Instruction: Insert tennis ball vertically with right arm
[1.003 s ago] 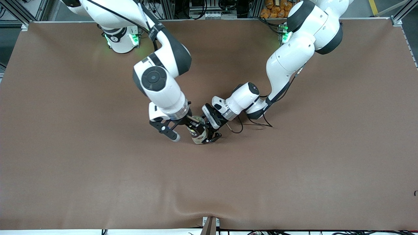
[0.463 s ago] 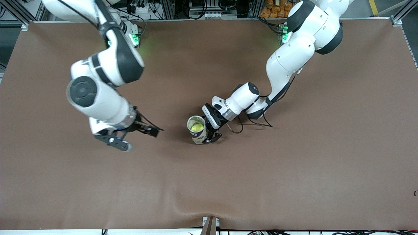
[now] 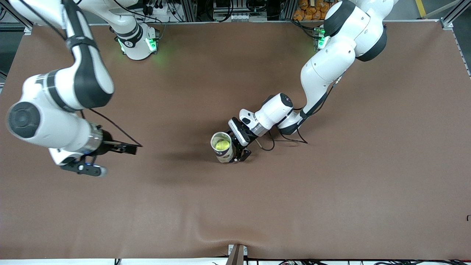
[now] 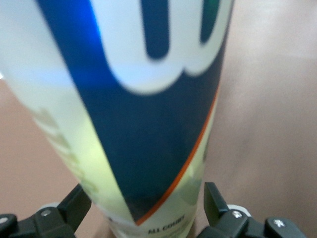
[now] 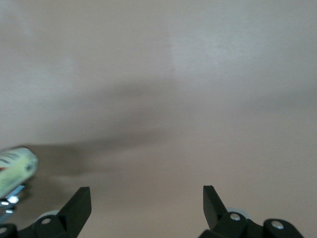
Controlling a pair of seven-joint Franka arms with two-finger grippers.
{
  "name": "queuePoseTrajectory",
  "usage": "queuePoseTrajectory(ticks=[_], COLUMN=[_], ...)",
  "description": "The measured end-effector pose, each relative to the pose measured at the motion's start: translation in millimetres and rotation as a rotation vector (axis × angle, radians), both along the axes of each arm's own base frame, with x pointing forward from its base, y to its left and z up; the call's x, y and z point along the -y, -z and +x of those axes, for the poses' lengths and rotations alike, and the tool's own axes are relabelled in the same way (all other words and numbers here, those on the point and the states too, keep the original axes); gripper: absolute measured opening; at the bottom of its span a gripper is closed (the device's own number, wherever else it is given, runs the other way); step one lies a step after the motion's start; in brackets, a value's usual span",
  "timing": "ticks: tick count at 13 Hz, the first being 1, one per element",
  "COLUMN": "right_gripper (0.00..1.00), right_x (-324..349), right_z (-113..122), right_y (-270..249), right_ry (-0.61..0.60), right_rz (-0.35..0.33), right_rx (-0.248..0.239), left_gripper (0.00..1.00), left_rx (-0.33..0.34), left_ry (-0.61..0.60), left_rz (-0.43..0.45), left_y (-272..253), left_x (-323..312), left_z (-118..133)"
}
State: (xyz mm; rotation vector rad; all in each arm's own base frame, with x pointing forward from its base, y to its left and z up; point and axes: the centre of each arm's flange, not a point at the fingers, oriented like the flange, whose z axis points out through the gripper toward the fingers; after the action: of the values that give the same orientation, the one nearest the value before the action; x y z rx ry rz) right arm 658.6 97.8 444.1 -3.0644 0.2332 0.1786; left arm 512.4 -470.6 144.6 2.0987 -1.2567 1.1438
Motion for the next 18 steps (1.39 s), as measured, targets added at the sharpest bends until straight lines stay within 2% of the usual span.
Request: queuePoseTrajectory(ticks=[3,7,13,16,18], right_gripper=[1.0,1.0,1.0,1.0,1.0], right_x=[22,26,70,81,92], right_z=[-14,-50,-97,-103,-105], right_y=[0,-23,-110,-162,-182], right_ry=[-0.065,-0.113,-0.131,-0.131,-0.171], right_rz=[0.007,0.008,0.011,0.01,0.012], right_rx=[-0.01,-0.001,0.031,0.073,0.09], left_gripper=[1.0,1.0,1.0,1.0,1.0], left_rx=[-0.012,-0.067,-0.139,-0.244,-0.338], left_ry=[0.008,0.002,-0.019,-0.058,-0.079], left_rz=[0.012,0.098,0.189,0.236,0.328], left_y=[-7,-11,-13,-55,-115], left_x=[-2,-30,-87,-114,-130], left_z=[-5,4,-3,10,27])
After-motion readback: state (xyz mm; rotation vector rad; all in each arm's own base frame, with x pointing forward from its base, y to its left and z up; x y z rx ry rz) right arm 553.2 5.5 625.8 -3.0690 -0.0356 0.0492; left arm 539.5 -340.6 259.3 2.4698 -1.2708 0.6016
